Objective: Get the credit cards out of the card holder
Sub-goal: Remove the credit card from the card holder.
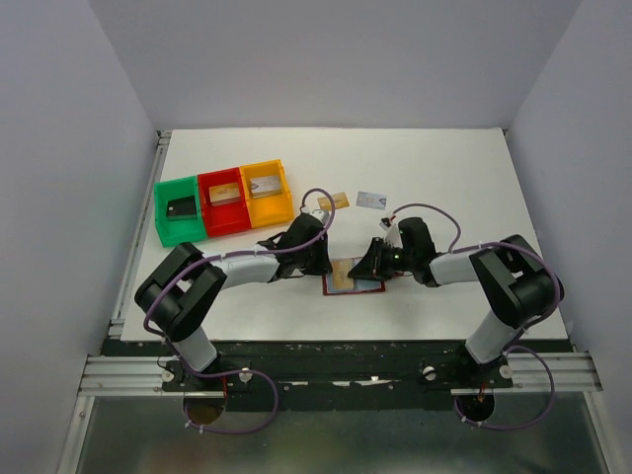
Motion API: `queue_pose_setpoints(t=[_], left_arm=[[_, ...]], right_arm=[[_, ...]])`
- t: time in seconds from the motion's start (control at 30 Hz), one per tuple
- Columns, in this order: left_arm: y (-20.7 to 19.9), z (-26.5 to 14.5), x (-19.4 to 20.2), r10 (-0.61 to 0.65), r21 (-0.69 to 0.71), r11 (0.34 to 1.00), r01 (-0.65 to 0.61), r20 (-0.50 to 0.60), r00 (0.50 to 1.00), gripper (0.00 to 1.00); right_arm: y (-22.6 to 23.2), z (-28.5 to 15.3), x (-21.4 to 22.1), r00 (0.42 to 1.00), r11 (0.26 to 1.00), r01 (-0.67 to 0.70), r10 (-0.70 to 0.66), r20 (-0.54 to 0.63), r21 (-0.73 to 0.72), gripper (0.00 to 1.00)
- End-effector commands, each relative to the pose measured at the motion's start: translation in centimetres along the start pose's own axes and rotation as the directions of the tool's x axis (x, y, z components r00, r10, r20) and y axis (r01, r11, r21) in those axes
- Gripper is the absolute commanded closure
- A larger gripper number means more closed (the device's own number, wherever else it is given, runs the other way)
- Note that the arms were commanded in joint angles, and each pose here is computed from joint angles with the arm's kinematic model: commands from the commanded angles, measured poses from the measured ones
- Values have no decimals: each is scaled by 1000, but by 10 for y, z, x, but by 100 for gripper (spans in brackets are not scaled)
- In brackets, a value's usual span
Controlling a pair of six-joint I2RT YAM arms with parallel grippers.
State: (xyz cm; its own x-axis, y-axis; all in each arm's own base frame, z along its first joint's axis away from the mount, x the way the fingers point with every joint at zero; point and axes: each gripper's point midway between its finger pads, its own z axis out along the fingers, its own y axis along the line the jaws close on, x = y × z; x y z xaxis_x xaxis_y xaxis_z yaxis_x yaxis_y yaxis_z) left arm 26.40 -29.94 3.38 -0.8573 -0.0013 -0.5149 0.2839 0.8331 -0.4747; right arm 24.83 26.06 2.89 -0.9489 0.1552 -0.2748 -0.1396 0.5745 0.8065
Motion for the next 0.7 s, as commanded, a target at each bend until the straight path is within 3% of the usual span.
queue_pose_setpoints(t=[0.0, 0.53, 0.67], left_arm=[[16, 7, 17, -17, -50, 999, 15, -44, 999, 93], [10, 7, 18, -20, -11, 1000, 20, -35, 999, 97], [9, 3, 15, -19, -11, 1000, 19, -22, 1000, 97]], right_arm=[[10, 2, 0, 1000, 996, -5, 5, -3, -90, 73], [8, 9, 2, 998, 991, -54, 51, -20, -124, 71], [5, 10, 3, 998, 992, -58, 57, -16, -110, 77]])
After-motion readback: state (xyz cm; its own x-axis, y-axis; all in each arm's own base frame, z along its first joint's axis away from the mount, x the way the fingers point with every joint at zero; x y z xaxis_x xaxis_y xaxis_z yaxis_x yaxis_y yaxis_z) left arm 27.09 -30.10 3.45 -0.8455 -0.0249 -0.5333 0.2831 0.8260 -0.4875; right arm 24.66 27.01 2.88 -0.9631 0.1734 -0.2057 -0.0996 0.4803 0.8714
